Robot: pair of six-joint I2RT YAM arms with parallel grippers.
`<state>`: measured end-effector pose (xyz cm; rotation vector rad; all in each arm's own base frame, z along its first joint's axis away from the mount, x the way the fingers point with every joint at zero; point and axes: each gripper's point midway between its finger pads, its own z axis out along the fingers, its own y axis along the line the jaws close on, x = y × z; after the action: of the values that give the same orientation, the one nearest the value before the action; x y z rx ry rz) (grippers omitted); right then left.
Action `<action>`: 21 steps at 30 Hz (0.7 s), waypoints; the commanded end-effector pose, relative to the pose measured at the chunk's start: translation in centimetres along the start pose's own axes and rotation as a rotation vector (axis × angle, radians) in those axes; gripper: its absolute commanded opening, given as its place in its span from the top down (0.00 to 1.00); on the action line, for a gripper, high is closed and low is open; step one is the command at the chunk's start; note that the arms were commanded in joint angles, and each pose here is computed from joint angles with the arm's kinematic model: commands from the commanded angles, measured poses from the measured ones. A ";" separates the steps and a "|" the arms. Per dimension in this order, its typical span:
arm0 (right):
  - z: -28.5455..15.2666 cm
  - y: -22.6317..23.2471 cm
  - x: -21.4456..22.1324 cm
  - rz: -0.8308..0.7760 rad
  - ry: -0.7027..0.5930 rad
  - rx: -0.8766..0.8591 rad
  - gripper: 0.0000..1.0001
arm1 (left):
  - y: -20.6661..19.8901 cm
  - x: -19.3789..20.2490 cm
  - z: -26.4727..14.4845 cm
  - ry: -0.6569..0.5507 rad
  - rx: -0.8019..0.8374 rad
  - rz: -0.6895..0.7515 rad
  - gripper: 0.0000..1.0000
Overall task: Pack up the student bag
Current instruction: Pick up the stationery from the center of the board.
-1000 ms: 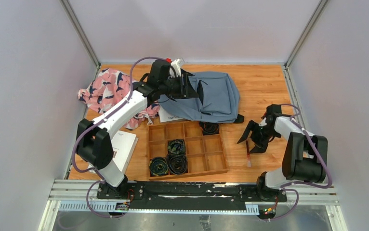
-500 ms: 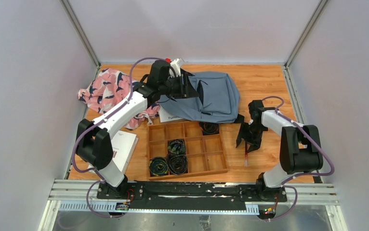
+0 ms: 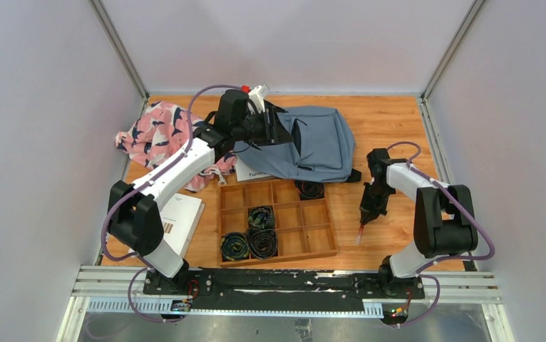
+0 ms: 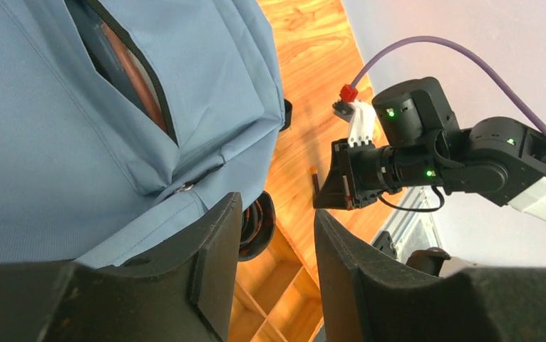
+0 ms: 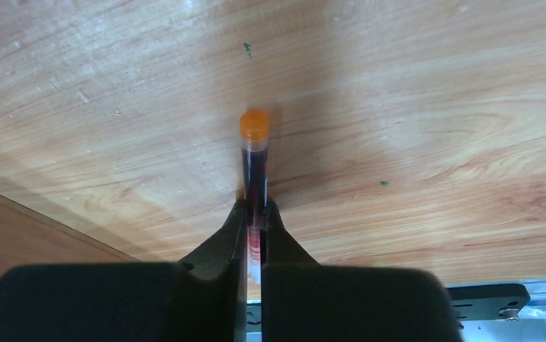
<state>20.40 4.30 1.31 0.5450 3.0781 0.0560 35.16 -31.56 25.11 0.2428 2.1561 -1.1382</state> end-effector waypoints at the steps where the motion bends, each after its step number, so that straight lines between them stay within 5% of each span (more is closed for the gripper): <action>1: 0.6 1.0 -1.2 -0.032 -0.055 -0.046 1.00 | -1.8 -0.5 -0.3 -0.015 0.061 0.014 0.52; 13: -17.5 14.0 -5.0 -0.361 -0.566 -0.806 1.00 | -5.9 1.1 0.9 0.053 0.369 -0.100 0.41; 21: -22.2 17.3 -2.9 -0.493 -0.583 -1.076 1.00 | -8.5 1.7 1.1 0.046 0.465 -0.054 0.41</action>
<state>29.51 16.18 20.84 -0.0812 2.2088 0.9792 31.50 -36.57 26.69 0.3226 2.0382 -1.5987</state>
